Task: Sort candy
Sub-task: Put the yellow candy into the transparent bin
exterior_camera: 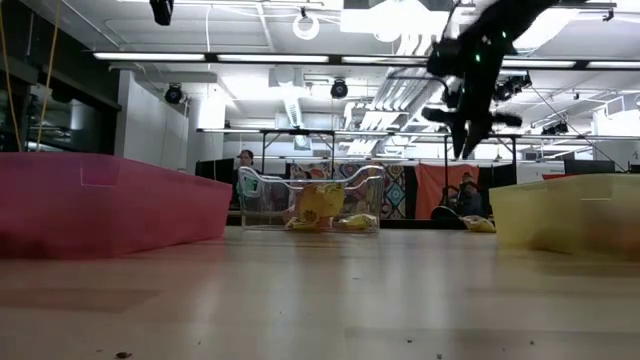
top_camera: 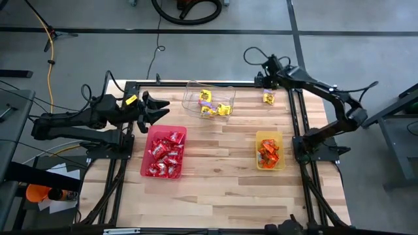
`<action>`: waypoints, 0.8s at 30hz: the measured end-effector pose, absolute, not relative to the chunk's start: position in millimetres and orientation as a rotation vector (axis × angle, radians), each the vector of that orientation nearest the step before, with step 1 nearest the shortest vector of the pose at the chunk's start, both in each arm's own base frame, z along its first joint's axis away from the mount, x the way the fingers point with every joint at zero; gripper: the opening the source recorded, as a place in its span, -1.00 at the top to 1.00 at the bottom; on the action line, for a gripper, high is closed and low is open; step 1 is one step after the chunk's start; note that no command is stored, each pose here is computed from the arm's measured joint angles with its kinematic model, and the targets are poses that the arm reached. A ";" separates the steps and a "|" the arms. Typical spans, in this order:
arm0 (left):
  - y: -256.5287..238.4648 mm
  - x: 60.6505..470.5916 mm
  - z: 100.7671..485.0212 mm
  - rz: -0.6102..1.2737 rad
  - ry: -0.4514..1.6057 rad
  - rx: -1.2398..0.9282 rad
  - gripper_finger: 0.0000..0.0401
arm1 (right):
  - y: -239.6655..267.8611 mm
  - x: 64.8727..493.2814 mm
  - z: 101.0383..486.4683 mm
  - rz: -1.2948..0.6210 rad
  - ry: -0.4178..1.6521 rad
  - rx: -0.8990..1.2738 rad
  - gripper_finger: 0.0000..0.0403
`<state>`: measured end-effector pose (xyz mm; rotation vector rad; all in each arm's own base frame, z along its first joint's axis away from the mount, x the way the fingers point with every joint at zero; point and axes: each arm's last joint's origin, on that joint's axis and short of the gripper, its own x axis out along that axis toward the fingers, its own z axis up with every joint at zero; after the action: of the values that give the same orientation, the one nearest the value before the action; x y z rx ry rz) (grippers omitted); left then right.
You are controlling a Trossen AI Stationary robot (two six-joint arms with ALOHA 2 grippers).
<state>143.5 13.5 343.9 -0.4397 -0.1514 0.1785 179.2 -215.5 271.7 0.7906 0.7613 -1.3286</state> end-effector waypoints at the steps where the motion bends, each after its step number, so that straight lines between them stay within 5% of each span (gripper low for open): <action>1: 13.4 143.6 343.7 0.175 -0.149 -0.444 0.02 | -215.3 178.7 261.7 -1.320 0.750 0.817 0.67; 10: 13.7 143.5 344.1 0.184 -0.156 -0.447 0.02 | -208.2 160.2 193.5 -1.338 0.740 0.934 -0.06; 24: 16.6 142.7 344.4 0.280 -0.192 -0.514 0.02 | -240.2 175.8 154.7 -1.436 0.897 0.861 -0.13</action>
<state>142.7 16.6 344.4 -0.5139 -0.1920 0.2798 175.8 -240.2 154.7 0.8610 0.8967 -1.4358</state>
